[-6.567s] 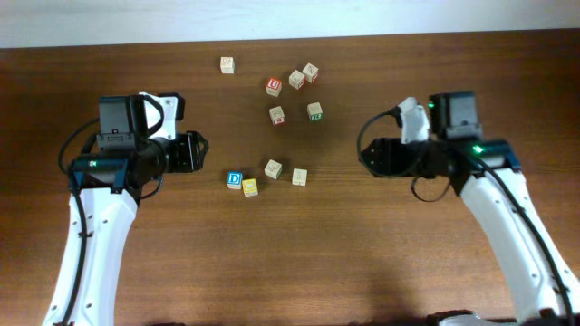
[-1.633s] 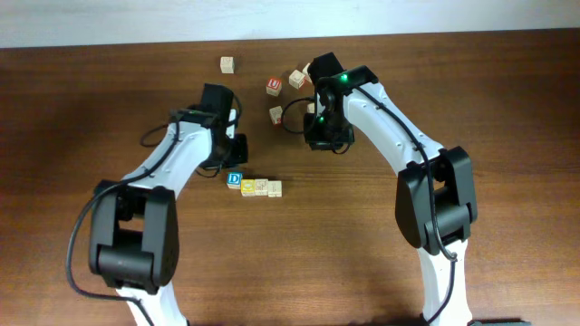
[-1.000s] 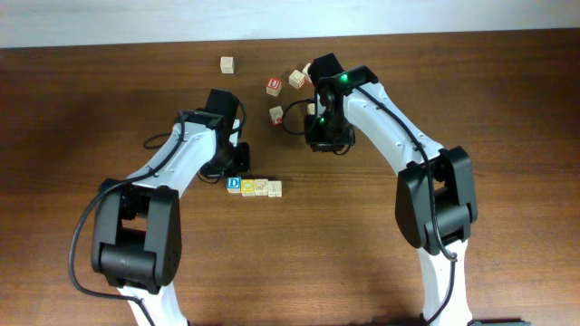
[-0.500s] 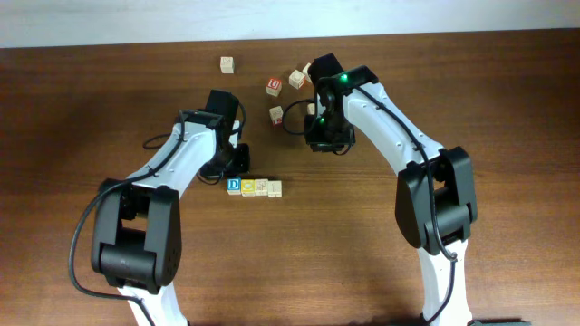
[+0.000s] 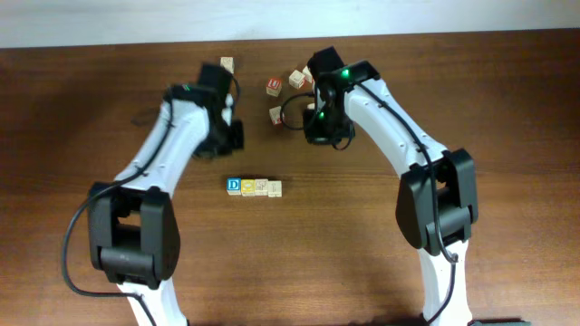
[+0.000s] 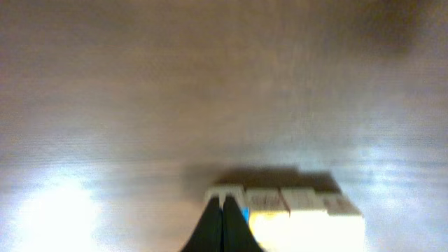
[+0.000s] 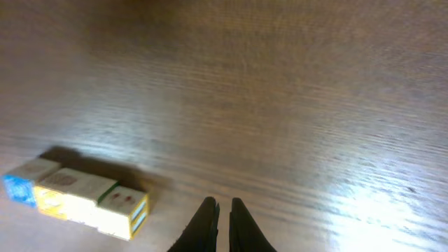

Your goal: Rotate 4 blocks

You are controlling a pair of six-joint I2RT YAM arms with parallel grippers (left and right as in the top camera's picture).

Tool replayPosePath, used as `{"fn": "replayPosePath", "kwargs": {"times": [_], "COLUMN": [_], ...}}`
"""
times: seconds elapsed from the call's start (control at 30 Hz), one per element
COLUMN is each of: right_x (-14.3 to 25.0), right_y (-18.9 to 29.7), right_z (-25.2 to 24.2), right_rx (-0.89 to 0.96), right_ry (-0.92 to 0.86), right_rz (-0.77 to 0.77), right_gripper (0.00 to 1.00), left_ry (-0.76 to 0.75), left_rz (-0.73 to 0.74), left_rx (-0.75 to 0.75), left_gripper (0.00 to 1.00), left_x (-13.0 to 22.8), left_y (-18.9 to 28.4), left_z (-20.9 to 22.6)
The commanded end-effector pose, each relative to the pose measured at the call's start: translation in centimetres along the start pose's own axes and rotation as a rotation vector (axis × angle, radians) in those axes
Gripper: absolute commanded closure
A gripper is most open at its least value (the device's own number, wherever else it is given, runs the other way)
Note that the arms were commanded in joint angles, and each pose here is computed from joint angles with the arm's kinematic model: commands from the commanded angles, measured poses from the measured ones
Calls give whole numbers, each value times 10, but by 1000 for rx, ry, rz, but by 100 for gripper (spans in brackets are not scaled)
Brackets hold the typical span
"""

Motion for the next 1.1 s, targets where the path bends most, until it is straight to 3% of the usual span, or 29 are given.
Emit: {"fn": "replayPosePath", "kwargs": {"times": [0.0,0.13,0.3,0.47,0.57,0.7,0.83,1.07], "right_x": [2,27,65,86,83,81,92,129], "right_y": [89,144,204,191,147,66,11,-35], "right_z": [16,14,4,5,7,-7,-16,11], "right_rx": [-78,-108,-137,-189,-227,-230,-281,-222], "right_ry": [45,56,82,133,111,-22,-88,-89], "right_rz": [-164,-214,-285,-155,-84,-39,-16,44], "right_gripper": [91,91,91,93,93,95,96,96], "left_ry": [28,41,49,91,115,122,181,200], "left_rz": [-137,-154,-166,-208,-182,-116,-78,-143], "left_rx": [-67,-141,-167,-152,-143,-79,-74,-86], "left_gripper": [100,100,100,100,100,100,100,100], "left_x": [-27,-10,38,78,89,88,103,100], "left_y": [89,148,203,229,196,104,48,21], "left_z": [22,31,30,26,27,27,50,62]}}
Point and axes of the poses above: each gripper's point midway between its finger pads, its own y axis back along the fingers, its own z axis along the line the jaws close on, x = y × z, the point moved 6 cm from there along y, back along the fingers, and after that the axes turned 13 degrees about -y, right-handed, at the moved point
